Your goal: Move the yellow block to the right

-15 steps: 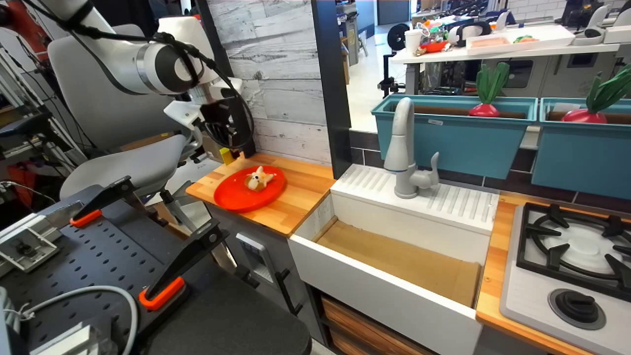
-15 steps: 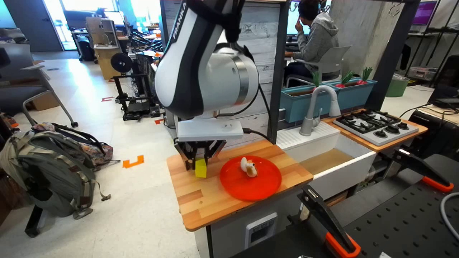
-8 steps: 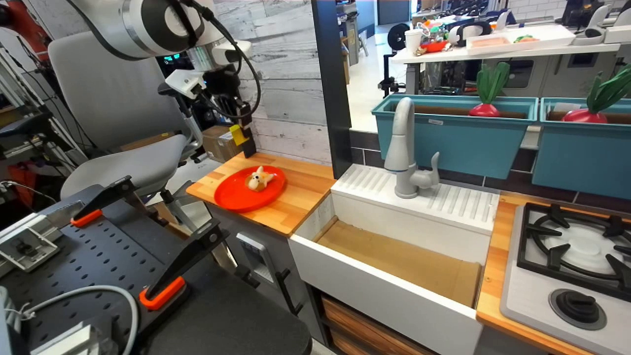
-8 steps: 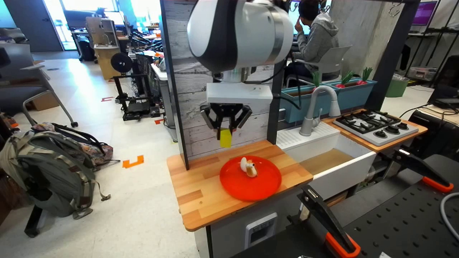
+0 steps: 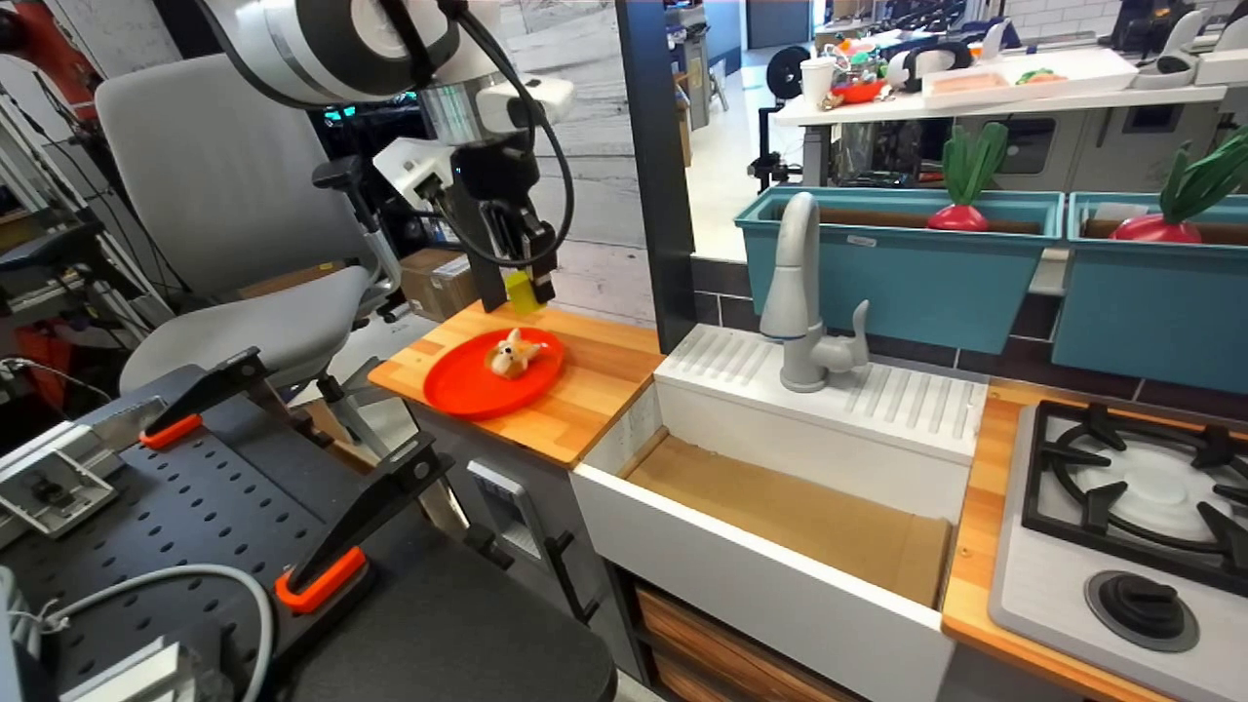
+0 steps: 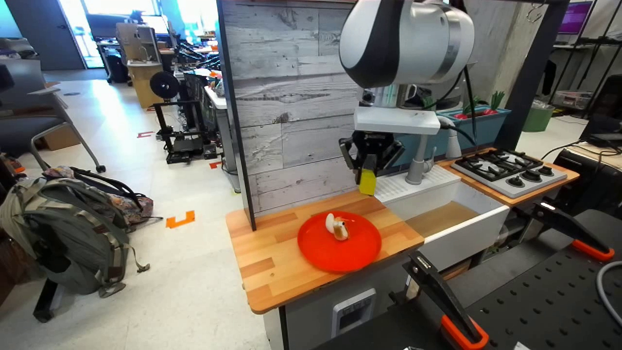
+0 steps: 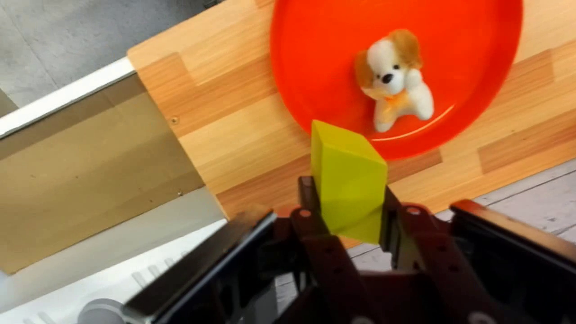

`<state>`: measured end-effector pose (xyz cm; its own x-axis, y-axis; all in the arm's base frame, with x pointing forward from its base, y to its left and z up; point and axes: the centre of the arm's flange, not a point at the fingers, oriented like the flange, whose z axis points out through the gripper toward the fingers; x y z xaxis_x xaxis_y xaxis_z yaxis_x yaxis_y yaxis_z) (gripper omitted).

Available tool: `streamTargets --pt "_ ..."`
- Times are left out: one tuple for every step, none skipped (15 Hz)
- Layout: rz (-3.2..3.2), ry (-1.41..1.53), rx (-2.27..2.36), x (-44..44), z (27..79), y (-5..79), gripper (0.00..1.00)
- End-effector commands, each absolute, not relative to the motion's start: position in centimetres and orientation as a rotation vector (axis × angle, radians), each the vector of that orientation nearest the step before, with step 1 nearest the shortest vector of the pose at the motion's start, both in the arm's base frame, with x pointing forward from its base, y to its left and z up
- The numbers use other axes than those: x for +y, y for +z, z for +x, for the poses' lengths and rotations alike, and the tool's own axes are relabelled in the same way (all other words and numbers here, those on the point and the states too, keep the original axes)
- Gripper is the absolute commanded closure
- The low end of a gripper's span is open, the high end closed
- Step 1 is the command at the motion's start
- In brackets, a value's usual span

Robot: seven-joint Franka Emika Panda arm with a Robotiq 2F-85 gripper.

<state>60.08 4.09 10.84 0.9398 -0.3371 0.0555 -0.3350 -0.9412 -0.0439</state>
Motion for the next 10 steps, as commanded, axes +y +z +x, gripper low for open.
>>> streamTargets --pt "-3.012 -0.081 0.625 0.1 59.5 9.3 0.92" --pt "-3.002 -0.062 0.651 -0.8 59.7 8.5 0.92" --pt "-2.994 -0.044 0.671 -1.5 59.7 7.7 0.92" --pt "-2.988 -0.031 0.687 -2.0 59.7 7.0 0.92" --pt "-2.982 -0.017 0.701 -2.5 59.6 6.3 0.92" --pt "-2.975 -0.013 0.710 -2.8 59.8 5.6 0.92" --pt "-2.967 0.003 0.723 -3.2 60.1 4.9 0.92" --pt "-2.960 0.013 0.736 -3.3 60.3 4.4 0.92" --pt "-2.956 0.017 0.745 -3.4 60.5 3.8 0.92" --pt "-2.956 0.021 0.751 -3.4 60.8 3.3 0.92"
